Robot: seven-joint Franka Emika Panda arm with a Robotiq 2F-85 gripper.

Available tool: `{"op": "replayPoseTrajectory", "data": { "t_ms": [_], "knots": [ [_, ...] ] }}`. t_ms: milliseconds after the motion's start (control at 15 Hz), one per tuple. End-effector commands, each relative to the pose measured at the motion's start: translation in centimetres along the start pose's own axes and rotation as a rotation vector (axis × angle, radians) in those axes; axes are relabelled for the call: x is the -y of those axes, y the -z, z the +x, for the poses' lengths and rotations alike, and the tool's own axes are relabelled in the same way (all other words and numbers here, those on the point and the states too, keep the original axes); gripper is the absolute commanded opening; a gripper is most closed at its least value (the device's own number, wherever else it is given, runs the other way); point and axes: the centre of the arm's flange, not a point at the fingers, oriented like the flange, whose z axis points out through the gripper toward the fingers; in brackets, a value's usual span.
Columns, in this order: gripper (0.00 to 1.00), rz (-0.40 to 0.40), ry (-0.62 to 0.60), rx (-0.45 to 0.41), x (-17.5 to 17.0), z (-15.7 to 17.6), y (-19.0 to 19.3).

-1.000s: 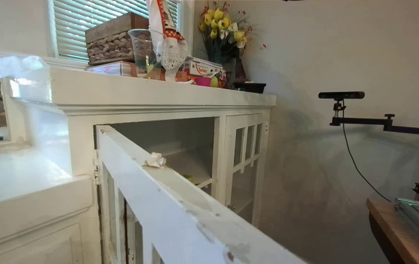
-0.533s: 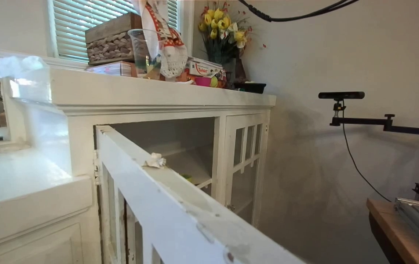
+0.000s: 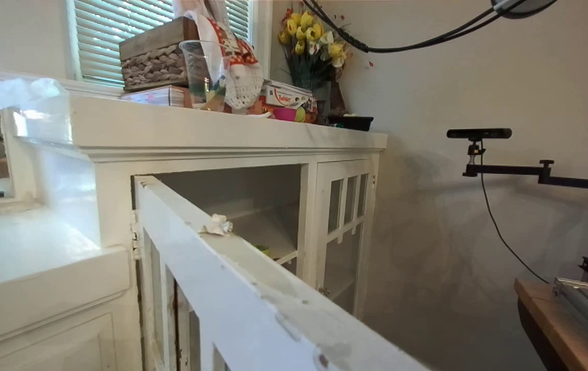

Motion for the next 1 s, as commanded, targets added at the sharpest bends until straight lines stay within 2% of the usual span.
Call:
{"op": "replayPoseTrajectory", "data": {
  "t_ms": [0, 133, 400, 600, 933],
  "knots": [
    [0.42, 0.037, -0.013, 0.000, -2.4, 2.2, -2.8],
    [0.49, 0.046, -0.017, 0.008, -2.3, 2.1, -2.7],
    [0.77, 0.068, -0.017, 0.047, -2.0, 2.1, -1.9],
    [0.99, 0.089, -0.015, 0.101, -1.1, 1.5, 0.3],
    [1.00, 0.200, 0.073, 0.198, 2.1, -3.1, 6.2]
  ]
}}
